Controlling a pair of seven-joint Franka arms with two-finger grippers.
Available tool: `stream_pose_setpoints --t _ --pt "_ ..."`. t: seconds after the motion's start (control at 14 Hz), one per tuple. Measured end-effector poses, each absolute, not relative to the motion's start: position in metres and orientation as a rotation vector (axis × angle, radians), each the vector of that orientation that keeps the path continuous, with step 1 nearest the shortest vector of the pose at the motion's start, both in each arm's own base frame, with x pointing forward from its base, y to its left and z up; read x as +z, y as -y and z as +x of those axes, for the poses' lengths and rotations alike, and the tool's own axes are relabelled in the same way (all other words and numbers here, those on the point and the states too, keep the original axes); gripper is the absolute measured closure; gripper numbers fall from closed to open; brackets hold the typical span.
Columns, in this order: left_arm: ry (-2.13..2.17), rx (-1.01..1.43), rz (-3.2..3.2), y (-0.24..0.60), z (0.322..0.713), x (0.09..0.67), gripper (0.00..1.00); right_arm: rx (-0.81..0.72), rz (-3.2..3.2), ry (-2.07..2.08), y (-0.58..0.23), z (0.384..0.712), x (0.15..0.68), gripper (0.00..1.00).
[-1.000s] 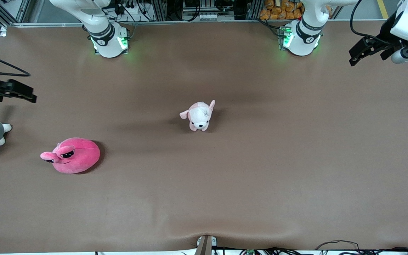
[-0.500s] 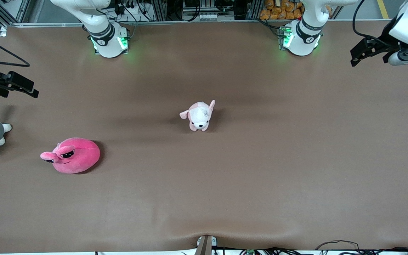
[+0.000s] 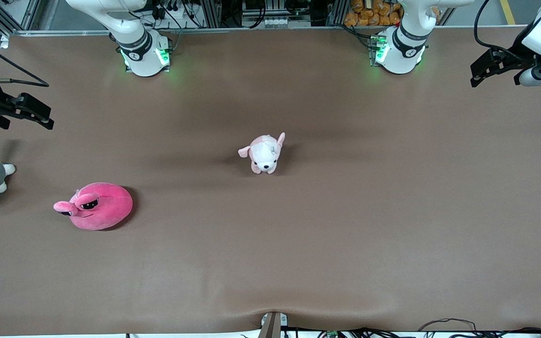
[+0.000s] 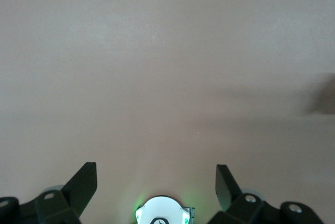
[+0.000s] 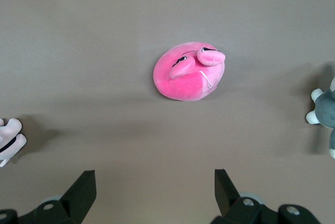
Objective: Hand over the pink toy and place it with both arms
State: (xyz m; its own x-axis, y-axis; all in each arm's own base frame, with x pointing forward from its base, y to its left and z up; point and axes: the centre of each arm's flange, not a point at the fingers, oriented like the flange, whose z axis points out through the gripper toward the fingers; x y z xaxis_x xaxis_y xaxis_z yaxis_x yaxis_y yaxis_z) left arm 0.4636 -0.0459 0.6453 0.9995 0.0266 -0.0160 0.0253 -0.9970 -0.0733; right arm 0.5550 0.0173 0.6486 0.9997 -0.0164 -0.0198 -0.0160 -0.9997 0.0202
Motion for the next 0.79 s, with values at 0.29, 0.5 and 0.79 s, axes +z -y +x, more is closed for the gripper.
stream_pose_setpoints --t 0.29,0.5,0.79 --pt "0.033 0.007 -3.069 0.048 0.467 0.649 0.0 -0.066 3.12 0.029 -0.016 0.553 0.647 0.0" --pt "0.033 -0.007 -3.072 0.049 0.475 0.653 0.0 -0.078 3.119 0.032 -0.015 0.552 0.646 0.0" --pt "0.033 -0.009 -3.072 0.049 0.48 0.653 0.0 -0.08 3.119 0.038 -0.013 0.552 0.646 0.0"
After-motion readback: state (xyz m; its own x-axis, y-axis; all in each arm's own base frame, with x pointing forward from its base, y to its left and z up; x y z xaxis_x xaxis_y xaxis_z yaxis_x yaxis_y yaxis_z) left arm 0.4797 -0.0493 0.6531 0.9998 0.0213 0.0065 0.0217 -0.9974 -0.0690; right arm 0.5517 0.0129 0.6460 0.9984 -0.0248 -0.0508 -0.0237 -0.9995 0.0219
